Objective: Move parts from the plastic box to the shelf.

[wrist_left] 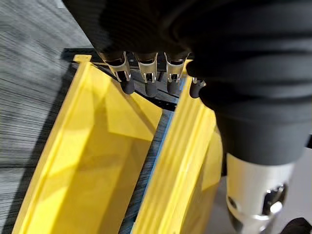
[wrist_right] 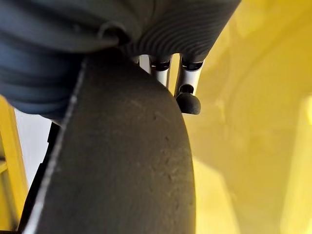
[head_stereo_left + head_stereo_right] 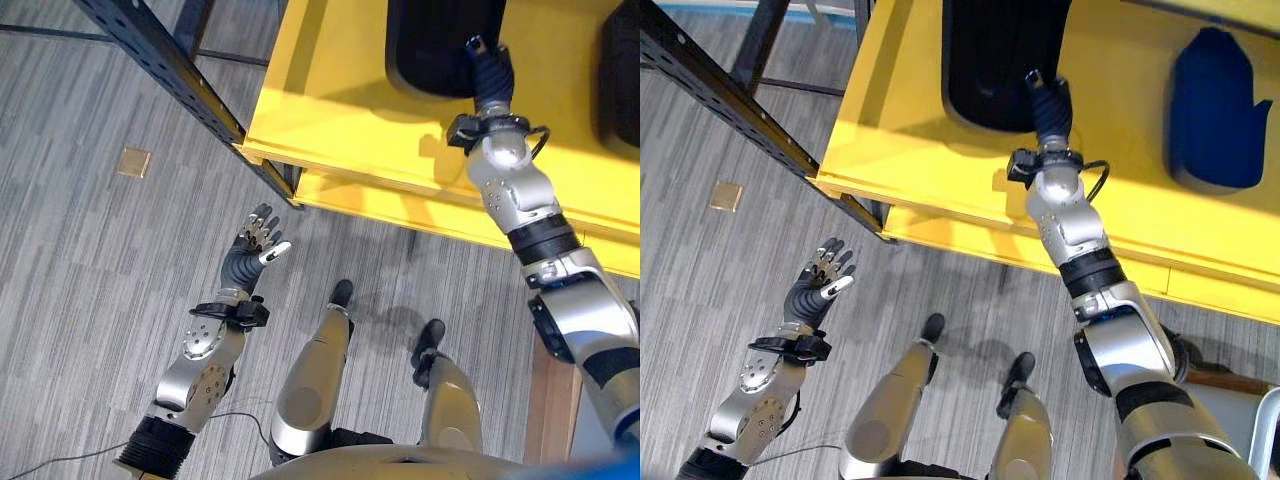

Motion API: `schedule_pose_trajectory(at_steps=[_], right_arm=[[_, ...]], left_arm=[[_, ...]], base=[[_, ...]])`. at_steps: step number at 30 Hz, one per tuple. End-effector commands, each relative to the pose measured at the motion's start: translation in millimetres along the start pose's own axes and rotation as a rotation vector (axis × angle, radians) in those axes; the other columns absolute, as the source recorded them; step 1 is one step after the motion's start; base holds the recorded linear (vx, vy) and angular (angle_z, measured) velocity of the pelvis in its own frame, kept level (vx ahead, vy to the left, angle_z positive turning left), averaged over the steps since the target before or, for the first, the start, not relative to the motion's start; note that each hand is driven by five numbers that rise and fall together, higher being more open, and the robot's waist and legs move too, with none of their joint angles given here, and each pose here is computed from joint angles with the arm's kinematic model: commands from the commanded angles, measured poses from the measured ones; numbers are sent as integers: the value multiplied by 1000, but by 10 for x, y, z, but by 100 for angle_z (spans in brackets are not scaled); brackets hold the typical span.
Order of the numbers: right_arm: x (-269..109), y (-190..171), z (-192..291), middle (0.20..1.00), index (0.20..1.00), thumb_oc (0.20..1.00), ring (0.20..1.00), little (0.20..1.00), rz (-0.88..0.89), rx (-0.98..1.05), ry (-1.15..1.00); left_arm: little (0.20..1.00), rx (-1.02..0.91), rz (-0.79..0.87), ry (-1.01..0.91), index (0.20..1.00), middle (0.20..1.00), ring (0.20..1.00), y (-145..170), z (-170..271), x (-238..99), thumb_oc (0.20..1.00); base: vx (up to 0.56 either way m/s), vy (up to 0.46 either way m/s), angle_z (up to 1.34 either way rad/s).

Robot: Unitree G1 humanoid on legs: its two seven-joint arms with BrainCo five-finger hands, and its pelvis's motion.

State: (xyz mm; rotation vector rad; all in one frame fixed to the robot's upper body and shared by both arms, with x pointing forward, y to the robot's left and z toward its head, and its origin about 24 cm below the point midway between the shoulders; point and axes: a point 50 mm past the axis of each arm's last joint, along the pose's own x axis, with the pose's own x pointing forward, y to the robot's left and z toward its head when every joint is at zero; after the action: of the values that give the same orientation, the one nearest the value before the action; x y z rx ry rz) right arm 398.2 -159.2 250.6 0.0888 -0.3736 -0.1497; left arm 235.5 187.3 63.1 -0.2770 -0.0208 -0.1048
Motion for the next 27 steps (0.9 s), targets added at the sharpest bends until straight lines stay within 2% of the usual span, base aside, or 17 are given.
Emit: schedule_pose_trajectory(at_steps=[1,13,27], right_arm=[[115,-7,561,200,200,200,200,200,-15,36,-216],[372,-388,502,200,200,200,200,200,-191,-161,-98],[451,-783,564,200,200,200,200,200,-322,-278,-26]], left_arm=[[1000,-1,-18,-59,1000,1000,1000,-19,99,-101,1000],[1000,-4,-40,-73,1000,1000,1000,-75,112,-25,1000],[1000,-9,-53,-103,1000,1000,1000,-111,160,24,1000]], base=[[-54,8,-7],[-7,0,-1],[17,-6,2]])
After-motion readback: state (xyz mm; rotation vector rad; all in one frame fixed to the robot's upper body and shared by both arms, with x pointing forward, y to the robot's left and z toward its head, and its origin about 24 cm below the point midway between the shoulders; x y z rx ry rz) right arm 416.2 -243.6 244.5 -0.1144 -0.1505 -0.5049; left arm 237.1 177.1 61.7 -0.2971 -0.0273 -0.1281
